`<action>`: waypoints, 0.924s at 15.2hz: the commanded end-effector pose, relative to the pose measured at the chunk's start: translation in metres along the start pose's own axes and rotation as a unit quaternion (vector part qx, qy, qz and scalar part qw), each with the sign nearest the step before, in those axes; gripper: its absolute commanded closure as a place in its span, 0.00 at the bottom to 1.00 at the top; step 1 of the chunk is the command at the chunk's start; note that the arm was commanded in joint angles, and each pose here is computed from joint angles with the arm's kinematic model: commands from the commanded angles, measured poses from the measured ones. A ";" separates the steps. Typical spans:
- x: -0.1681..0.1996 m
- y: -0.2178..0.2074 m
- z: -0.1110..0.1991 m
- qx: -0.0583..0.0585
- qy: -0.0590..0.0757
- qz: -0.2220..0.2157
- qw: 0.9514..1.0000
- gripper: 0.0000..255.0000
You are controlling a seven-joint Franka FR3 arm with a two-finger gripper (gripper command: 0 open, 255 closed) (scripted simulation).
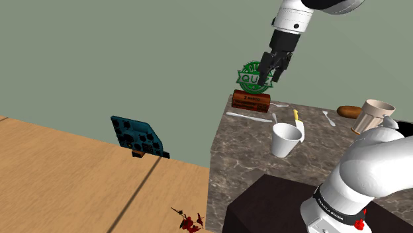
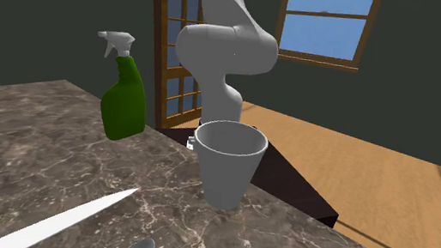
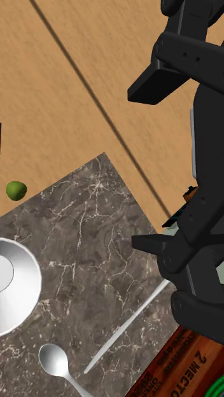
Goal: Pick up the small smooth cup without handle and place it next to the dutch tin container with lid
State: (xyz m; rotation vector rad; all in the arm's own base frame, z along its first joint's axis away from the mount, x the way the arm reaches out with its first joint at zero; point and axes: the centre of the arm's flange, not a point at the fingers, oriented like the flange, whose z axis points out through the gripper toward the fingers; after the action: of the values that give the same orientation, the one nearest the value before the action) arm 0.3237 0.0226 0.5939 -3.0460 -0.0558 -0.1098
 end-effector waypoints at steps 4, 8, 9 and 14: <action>-0.013 0.030 0.025 0.009 -0.004 -0.004 1.000 0.00; -0.031 0.068 0.060 0.020 -0.010 -0.010 1.000 0.00; -0.035 0.078 0.068 0.023 -0.012 -0.012 1.000 0.00; -0.057 0.125 0.112 0.038 -0.019 -0.019 0.999 0.00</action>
State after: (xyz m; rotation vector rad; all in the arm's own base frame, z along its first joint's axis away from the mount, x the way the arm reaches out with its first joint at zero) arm 0.2820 -0.0879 0.4739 -2.9782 -0.1118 -0.0536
